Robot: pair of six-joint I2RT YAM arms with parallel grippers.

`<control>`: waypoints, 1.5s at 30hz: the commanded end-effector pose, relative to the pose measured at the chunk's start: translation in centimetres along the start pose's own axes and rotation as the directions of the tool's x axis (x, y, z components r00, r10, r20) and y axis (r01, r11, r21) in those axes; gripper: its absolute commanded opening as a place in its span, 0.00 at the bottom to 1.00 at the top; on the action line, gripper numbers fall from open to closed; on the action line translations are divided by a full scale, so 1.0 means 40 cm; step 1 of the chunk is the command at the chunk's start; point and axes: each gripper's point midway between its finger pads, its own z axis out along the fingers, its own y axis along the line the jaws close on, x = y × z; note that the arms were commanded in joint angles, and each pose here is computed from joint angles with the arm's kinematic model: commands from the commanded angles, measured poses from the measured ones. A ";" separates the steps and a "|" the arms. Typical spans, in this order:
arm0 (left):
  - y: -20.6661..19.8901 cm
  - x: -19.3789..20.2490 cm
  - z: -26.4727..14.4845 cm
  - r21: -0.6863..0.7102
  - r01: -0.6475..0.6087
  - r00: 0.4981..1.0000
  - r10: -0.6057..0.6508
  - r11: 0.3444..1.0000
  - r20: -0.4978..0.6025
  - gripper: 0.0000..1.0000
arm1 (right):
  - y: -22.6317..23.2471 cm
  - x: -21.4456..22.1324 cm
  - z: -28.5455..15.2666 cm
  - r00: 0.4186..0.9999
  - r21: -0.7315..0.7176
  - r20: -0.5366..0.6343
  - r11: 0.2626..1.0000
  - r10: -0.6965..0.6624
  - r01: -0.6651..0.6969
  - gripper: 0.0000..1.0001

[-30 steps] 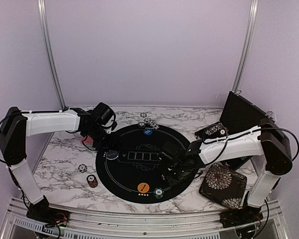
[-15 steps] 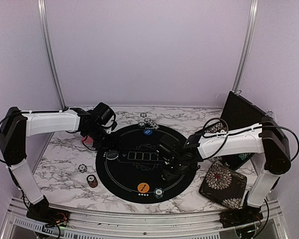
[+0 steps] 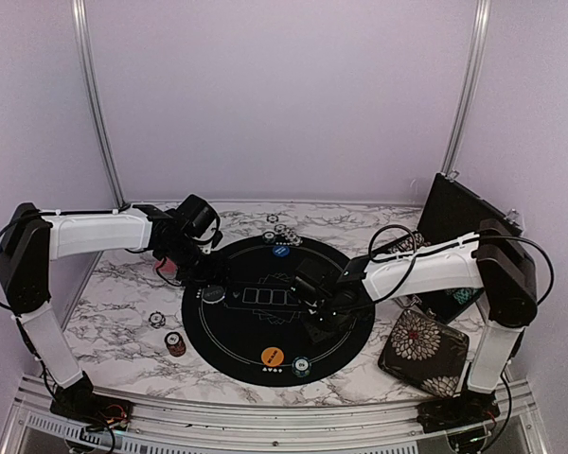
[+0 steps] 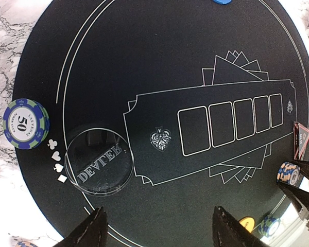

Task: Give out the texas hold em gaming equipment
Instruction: Adjust the poker chips pile in the big blind area.

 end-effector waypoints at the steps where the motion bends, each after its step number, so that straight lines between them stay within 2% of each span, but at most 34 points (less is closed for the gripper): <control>1: -0.008 -0.002 0.005 0.009 -0.015 1.000 0.015 1.000 -0.002 0.71 | 0.002 -0.047 -0.008 0.999 0.003 0.049 1.000 0.008 -0.008 0.27; 14: -0.006 0.002 0.010 0.008 -0.015 1.000 0.015 1.000 -0.008 0.71 | 0.000 0.006 0.031 1.000 -0.005 -0.011 1.000 -0.001 0.001 0.30; 22: -0.003 0.008 0.013 0.008 -0.013 1.000 0.013 1.000 -0.012 0.71 | 0.004 0.043 0.044 0.997 -0.036 -0.050 0.998 -0.052 0.051 0.17; 35: -0.006 0.011 0.019 0.020 -0.019 1.000 0.020 1.000 -0.016 0.70 | -0.011 0.101 0.033 0.990 -0.050 -0.096 0.994 -0.106 0.102 0.14; 45: -0.006 0.012 0.015 0.021 -0.023 1.000 0.023 1.000 -0.014 0.70 | -0.034 0.076 0.032 0.995 -0.025 -0.082 0.998 -0.063 0.061 0.27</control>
